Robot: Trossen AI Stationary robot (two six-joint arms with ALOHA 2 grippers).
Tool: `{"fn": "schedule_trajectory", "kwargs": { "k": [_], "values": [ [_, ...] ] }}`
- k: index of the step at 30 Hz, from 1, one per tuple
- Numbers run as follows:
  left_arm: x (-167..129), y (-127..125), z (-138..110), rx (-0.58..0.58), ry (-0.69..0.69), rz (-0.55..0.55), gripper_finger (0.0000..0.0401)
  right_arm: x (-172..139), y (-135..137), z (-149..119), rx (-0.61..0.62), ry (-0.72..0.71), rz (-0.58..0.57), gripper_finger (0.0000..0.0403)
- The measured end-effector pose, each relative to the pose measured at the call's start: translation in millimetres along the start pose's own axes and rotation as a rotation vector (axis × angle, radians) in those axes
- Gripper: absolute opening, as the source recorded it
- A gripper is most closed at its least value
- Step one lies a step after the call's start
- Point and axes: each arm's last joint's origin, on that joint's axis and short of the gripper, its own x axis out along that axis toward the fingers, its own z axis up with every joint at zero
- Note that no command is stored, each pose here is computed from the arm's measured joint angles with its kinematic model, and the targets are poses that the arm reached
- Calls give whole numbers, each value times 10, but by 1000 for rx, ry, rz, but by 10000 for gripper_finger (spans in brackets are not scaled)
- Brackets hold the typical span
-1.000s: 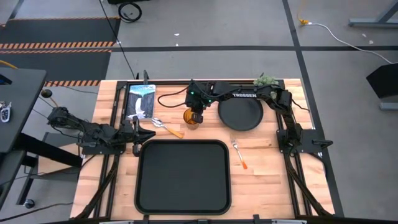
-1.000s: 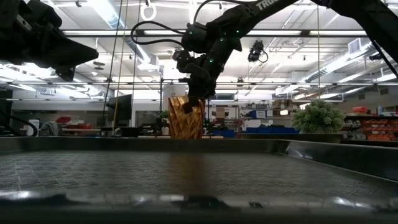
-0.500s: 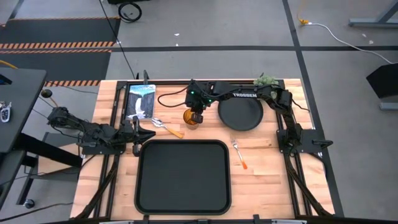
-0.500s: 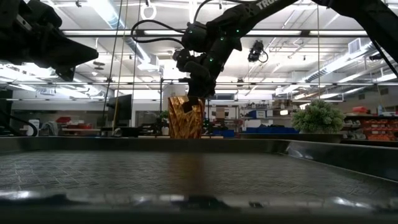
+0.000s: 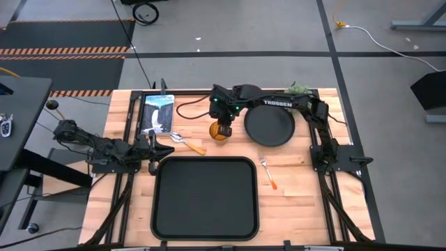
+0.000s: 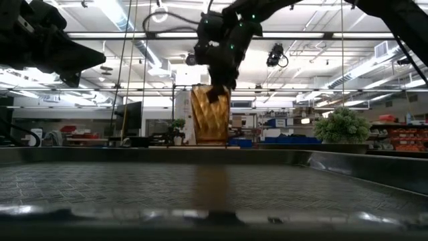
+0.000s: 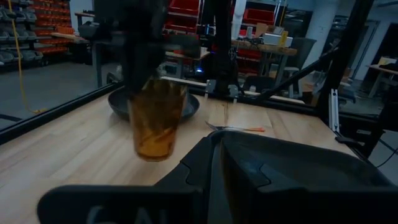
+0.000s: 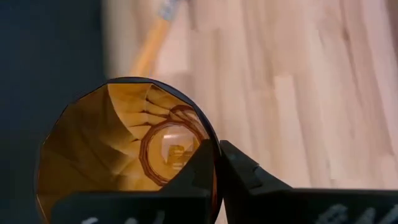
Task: Pick and place plate/cup/fork/spoon on tray
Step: Put the brown glass in the top right corner of the black tray
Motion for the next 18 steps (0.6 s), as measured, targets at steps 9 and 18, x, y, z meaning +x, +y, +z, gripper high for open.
{"fn": "schedule_trajectory", "kwargs": {
  "k": [9,18],
  "values": [
    [0,0,0,0,0,0,43,-209,452,116,-86,19,104,13],
    [0,0,-1,0,1,0,43,-167,1218,-73,-187,117,122,13]
  ]
}}
